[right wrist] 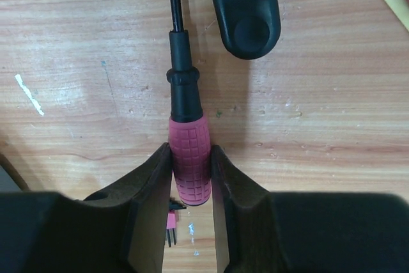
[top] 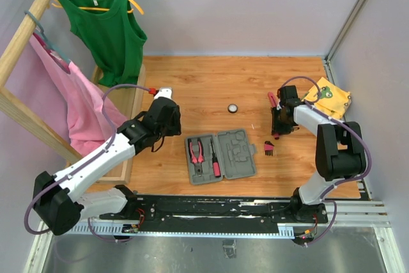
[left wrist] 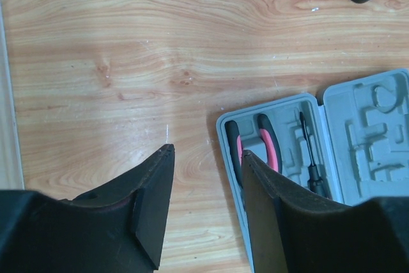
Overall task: Sort the tools into containers
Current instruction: Pick up the screwdriver from the center of the board.
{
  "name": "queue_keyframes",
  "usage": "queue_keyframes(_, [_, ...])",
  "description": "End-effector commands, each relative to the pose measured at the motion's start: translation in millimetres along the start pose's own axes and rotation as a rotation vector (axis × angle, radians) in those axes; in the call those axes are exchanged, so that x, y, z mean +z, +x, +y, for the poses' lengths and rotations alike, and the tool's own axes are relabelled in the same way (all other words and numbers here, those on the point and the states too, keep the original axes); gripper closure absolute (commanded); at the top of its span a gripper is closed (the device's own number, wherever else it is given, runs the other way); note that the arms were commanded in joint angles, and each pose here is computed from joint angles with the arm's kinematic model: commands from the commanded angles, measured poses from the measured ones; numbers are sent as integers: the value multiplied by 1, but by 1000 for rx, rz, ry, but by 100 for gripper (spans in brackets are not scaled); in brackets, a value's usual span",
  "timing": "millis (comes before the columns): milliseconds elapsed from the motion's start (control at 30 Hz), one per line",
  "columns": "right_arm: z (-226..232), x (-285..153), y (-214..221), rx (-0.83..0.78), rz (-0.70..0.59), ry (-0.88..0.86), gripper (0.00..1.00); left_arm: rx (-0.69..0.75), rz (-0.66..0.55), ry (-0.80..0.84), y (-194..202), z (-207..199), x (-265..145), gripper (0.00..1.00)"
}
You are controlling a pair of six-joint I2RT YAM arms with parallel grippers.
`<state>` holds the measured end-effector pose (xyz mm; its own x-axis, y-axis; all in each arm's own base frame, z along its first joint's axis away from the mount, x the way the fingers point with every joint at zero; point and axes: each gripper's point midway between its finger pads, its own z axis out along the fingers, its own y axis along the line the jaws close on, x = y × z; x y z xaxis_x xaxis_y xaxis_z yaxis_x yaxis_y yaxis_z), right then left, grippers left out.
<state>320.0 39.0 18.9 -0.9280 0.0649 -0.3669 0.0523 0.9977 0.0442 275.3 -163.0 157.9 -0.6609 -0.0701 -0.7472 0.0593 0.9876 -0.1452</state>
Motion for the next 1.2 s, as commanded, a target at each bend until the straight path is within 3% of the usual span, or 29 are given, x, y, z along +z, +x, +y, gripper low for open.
queue_keyframes(0, [0,-18,-8,4,-47,-32,80,2,-46,-32,-10,15,-14,49])
queue_keyframes(500, [67,-112,-38,72,-374,-436,99,-46,-107,-29,-23,19,-30,50])
queue_keyframes(667, [85,-135,-38,88,-449,-520,99,-53,-133,0,-31,15,-36,50])
queue_keyframes(933, [118,-159,-24,40,-574,-463,99,-53,-190,113,-38,6,-58,45])
queue_keyframes(1167, [144,-181,-11,-34,-709,-405,99,-24,-149,213,-26,-8,-63,46])
